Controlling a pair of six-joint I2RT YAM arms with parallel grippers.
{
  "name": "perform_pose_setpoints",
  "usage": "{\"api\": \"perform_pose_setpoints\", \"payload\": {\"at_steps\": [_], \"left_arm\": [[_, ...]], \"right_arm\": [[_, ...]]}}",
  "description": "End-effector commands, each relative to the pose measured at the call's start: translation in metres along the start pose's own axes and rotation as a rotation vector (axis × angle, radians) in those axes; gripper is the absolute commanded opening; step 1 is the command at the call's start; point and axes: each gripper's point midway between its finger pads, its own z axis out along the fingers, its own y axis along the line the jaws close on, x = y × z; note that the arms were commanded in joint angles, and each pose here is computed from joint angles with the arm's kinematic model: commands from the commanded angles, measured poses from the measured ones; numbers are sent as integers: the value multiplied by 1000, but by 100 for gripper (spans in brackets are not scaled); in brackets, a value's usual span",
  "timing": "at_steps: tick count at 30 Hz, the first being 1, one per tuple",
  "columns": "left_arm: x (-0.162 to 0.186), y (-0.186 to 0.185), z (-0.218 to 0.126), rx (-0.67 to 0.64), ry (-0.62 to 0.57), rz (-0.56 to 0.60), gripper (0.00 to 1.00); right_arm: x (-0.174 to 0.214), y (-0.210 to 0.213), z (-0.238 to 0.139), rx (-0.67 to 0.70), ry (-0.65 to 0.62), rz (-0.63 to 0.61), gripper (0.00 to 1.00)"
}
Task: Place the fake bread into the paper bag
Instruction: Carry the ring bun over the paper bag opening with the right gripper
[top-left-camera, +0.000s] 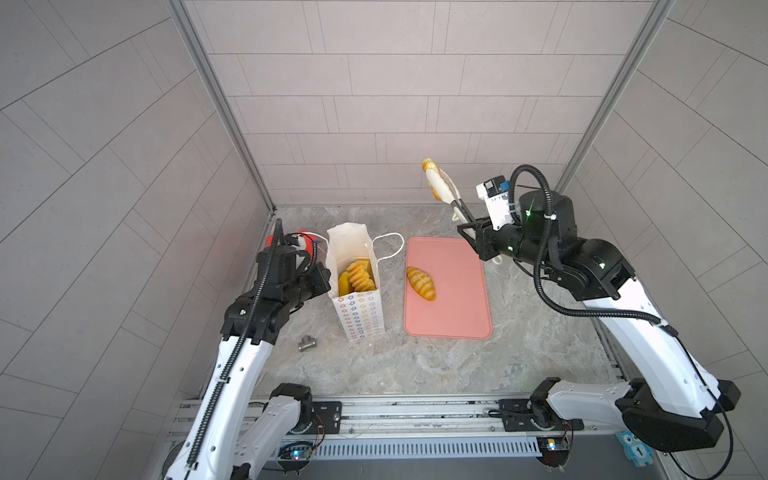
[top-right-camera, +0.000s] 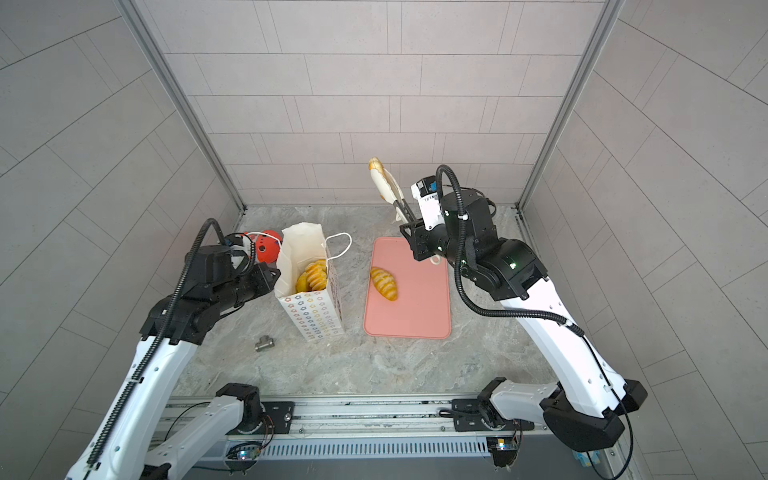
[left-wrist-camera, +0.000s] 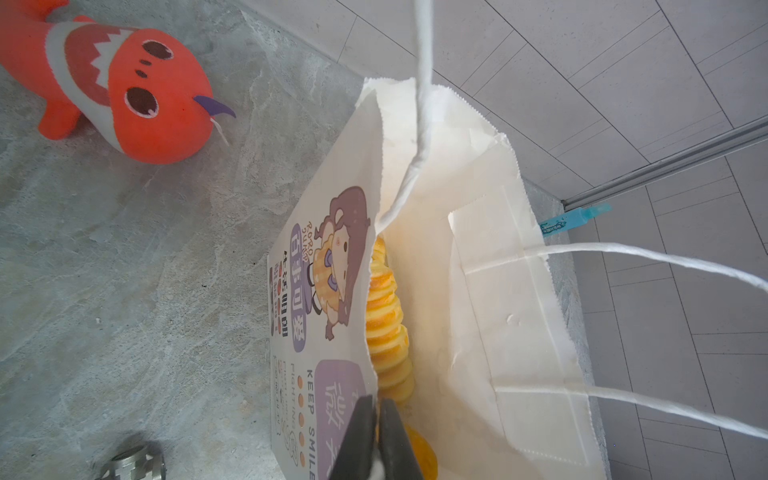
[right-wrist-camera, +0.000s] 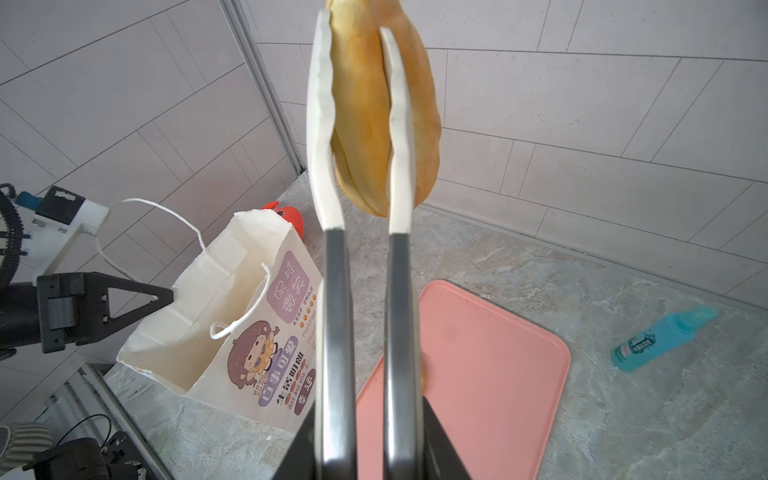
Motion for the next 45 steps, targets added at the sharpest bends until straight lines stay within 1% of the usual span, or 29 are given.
{"api": "perform_pose_setpoints", "payload": {"at_steps": [1, 14, 30, 34, 45], "left_arm": [[-2, -1, -2, 2, -13, 2, 9], [-3, -2, -2, 7, -15, 3, 9], [-4, -2, -2, 8, -16, -1, 9], [-3, -2, -2, 7, -14, -2, 9], [-2, -1, -2, 5, -16, -2, 9]], "right_arm": [[-22, 14, -12, -76, -93, 16, 31], [-20, 44, -3, -201, -83, 34, 31], [-7, 114, 9, -309, -19, -76, 31], [0, 124, 14, -322, 2, -89, 31], [24, 135, 37, -312, 75, -91, 31]]}}
